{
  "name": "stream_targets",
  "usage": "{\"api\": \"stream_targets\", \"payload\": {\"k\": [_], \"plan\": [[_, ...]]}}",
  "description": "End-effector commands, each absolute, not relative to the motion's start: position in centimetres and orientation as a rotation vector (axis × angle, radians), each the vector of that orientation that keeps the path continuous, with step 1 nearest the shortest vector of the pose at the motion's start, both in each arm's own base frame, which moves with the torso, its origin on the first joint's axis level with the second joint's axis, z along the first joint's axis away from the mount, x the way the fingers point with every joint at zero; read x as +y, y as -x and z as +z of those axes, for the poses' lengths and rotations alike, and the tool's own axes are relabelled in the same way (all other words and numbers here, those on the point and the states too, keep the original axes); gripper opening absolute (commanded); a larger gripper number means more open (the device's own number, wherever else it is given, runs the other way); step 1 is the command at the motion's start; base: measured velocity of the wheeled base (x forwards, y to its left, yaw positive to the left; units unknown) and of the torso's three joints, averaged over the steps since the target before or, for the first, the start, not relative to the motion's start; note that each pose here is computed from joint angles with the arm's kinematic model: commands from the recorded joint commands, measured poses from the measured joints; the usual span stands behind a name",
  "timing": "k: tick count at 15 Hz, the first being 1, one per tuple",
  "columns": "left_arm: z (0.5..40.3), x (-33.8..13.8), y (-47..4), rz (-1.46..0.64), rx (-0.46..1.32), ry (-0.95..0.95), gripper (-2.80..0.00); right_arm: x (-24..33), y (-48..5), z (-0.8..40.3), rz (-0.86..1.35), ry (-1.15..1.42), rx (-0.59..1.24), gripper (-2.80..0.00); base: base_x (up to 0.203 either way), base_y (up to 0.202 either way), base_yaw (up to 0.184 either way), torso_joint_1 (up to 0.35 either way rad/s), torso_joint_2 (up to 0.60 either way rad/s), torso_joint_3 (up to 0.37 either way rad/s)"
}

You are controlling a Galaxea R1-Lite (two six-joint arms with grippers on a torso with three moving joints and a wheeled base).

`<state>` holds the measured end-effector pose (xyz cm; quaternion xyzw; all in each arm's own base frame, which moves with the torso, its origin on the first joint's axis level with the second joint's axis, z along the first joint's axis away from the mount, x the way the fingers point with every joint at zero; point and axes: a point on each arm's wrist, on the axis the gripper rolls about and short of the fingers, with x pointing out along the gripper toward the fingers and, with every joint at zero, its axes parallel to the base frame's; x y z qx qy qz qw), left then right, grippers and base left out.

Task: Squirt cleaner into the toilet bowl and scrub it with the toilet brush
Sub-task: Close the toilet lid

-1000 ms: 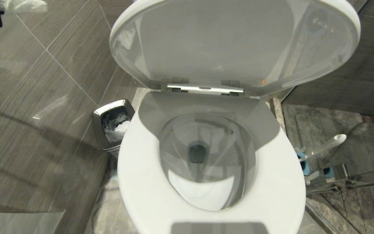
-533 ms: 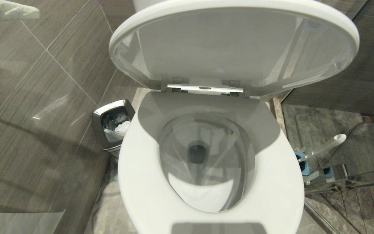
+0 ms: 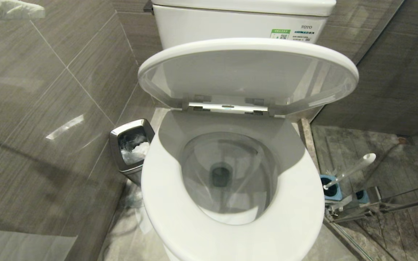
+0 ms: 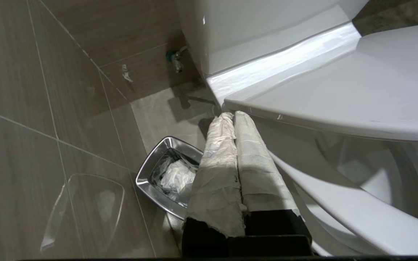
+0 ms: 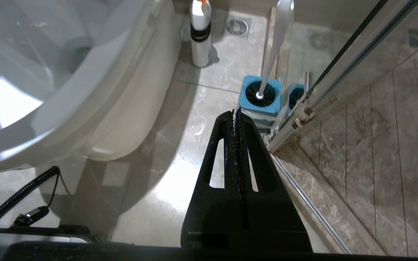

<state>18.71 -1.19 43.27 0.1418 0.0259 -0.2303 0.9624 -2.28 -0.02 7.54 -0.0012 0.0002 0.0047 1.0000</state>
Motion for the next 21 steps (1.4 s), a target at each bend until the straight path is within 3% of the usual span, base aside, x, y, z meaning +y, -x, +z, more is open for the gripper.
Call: {"api": "stream_targets", "payload": {"k": [1, 15, 21], "plan": [[43.2, -1.2, -18.7, -0.471, 0.054, -0.290, -2.80, 0.0, 2.3, 7.5, 0.009, 0.003, 0.000, -2.80, 0.000, 0.000, 0.000, -0.002, 0.00, 0.202], [43.7, -1.6, -16.6, -0.493, 0.016, -0.310, -2.80, 0.0, 2.3, 7.5, 0.011, 0.003, 0.001, -2.80, 0.000, 0.000, 0.000, 0.000, 0.00, 0.202], [42.4, -1.9, -16.5, -0.518, 0.091, -0.326, -2.80, 0.0, 2.3, 7.5, 0.011, 0.003, 0.002, -2.80, 0.000, 0.000, 0.000, 0.001, 0.00, 0.041]]}}
